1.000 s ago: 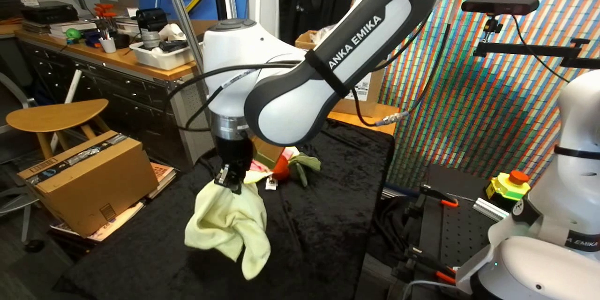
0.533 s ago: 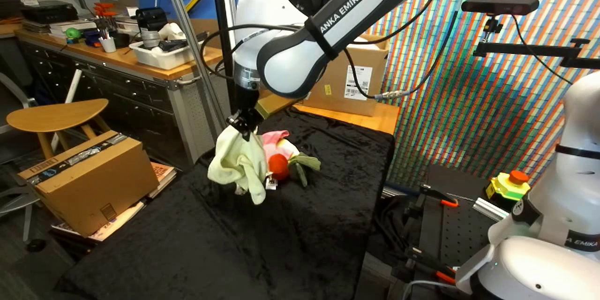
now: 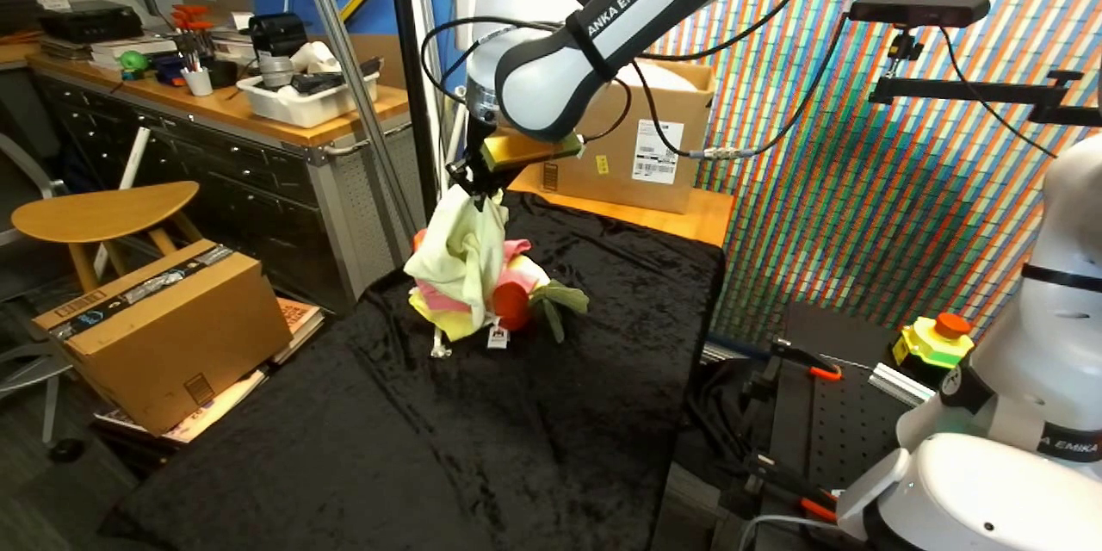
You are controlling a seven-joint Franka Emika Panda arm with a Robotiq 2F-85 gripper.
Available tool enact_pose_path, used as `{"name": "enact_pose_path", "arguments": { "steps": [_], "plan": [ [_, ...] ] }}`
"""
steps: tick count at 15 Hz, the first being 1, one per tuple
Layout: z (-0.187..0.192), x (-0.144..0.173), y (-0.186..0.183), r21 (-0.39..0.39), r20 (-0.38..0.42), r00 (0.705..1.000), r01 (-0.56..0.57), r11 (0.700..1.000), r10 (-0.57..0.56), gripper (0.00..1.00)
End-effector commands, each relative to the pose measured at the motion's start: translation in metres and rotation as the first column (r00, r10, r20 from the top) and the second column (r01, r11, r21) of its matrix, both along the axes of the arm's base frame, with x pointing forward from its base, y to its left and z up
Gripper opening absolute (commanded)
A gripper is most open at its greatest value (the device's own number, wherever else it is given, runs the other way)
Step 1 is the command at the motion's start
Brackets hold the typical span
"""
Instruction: Put all the items on the table in one place
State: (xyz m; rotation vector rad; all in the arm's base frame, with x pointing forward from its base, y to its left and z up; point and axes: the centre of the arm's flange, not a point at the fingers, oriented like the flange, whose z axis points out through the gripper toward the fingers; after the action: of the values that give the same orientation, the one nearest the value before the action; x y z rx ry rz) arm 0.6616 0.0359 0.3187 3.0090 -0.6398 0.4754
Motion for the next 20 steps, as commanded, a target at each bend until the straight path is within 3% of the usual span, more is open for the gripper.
{"name": "enact_pose_path", "arguments": {
  "steps": [1, 3, 4, 6, 12, 14, 20],
  "plan": [
    [-0.003, 0.016, -0.012, 0.018, 0.008, 0.997, 0.076, 0.997, -0.076, 0.07],
    [-0.008, 0.018, -0.018, 0.017, -0.002, 0.995, 0.096, 0.995, -0.096, 0.07],
    [-0.009, 0.017, -0.022, 0.017, -0.009, 0.994, 0.108, 0.994, -0.108, 0.32],
    [-0.014, 0.016, -0.026, 0.016, -0.014, 0.991, 0.13, 0.991, -0.13, 0.37],
    [-0.022, -0.002, -0.042, -0.002, -0.031, 0.977, 0.209, 0.978, -0.209, 0.82],
    [-0.018, -0.017, -0.044, -0.029, -0.065, 0.98, 0.189, 0.982, -0.19, 0.97],
    [0.032, -0.093, -0.042, -0.028, -0.197, 0.98, -0.01, 1.0, 0.005, 1.0]
  ]
}}
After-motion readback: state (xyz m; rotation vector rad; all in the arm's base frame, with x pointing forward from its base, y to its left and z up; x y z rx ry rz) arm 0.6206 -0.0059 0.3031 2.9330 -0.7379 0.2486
